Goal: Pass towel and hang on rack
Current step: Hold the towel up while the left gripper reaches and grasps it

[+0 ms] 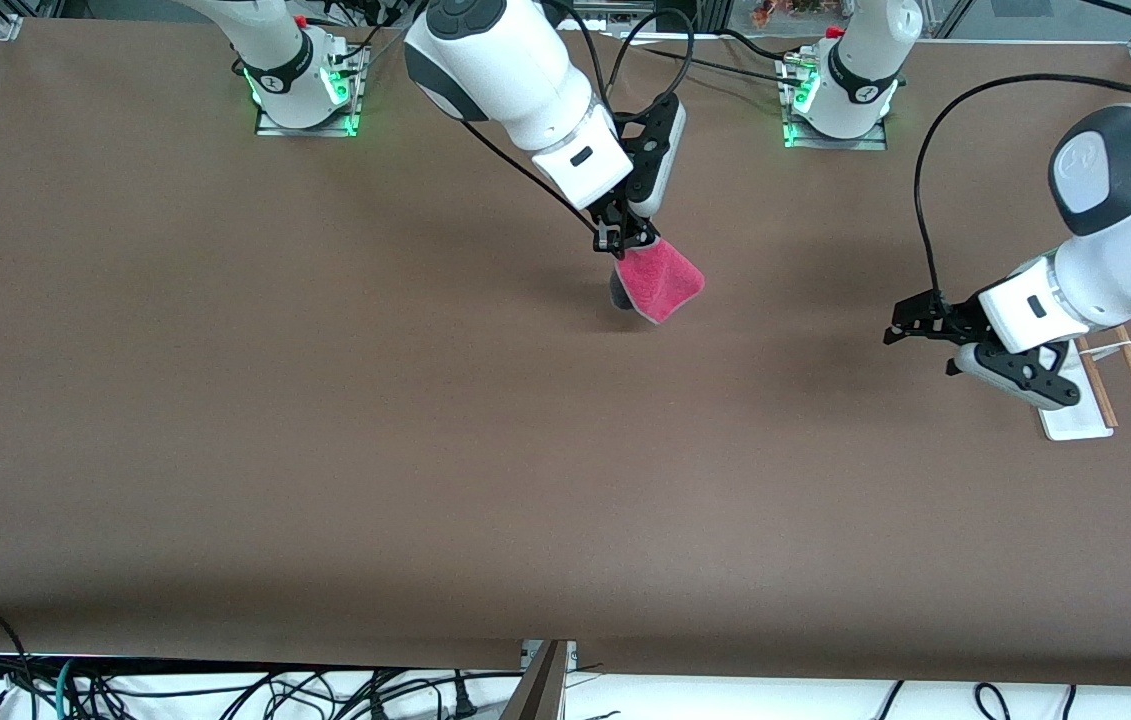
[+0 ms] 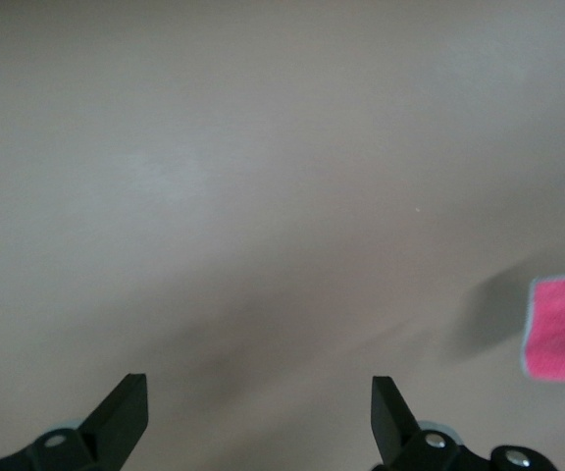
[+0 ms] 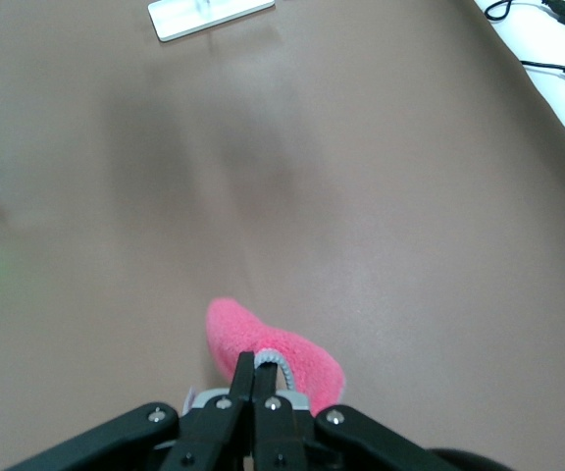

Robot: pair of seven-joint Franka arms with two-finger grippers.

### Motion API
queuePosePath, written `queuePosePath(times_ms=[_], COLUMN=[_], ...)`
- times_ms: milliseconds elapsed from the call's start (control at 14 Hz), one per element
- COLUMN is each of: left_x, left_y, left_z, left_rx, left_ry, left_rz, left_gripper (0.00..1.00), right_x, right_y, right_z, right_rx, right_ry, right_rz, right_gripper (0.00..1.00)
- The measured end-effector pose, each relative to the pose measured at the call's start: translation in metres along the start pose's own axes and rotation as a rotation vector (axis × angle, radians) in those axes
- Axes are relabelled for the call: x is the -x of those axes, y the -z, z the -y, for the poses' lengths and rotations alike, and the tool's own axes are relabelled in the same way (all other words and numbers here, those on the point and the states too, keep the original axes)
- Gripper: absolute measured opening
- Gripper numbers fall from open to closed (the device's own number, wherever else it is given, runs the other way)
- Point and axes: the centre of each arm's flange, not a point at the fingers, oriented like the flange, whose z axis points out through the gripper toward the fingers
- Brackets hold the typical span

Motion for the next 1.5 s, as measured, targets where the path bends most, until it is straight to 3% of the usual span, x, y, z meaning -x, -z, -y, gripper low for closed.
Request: queuePosePath(times_ms=[430,717,932,1290,1505], left_x=[0.038,0.059,0.051,0.042,0.040], left_y=[-0.076,-0.113,-0.129,-0.147,-0.150], left_z=[0.009,0.005,-0.033,-0.086,-0.098], left_rx=[0.176,0.243,0.303,0.380,0.385], left_ry=[-0.345,-0.558,-0.735,-0.919,-0.985], left_rz=[-0.079,-0.175,-0.247,-0.388,-0.406], left_gripper=[1.00,1.00,1.00,1.00,1.00], right_x=[-0.004,-0.014,-0.020,-0.026,-0.026], right_y=[0.004,0.019,0.028,0.036,0.036], right_z=[-0.003,-0.007,-0.008,-0.010,-0.009], right_rx=[0.017,0.036,0.048,0.054,0.054], right_ry=[-0.012,-0.033,-0.052,-0.061,-0.061], right_rz=[-0.038,-0.084,-0.117,-0.136,-0.136], right_gripper=[0.01,0.01,0.01,0.01,0.01])
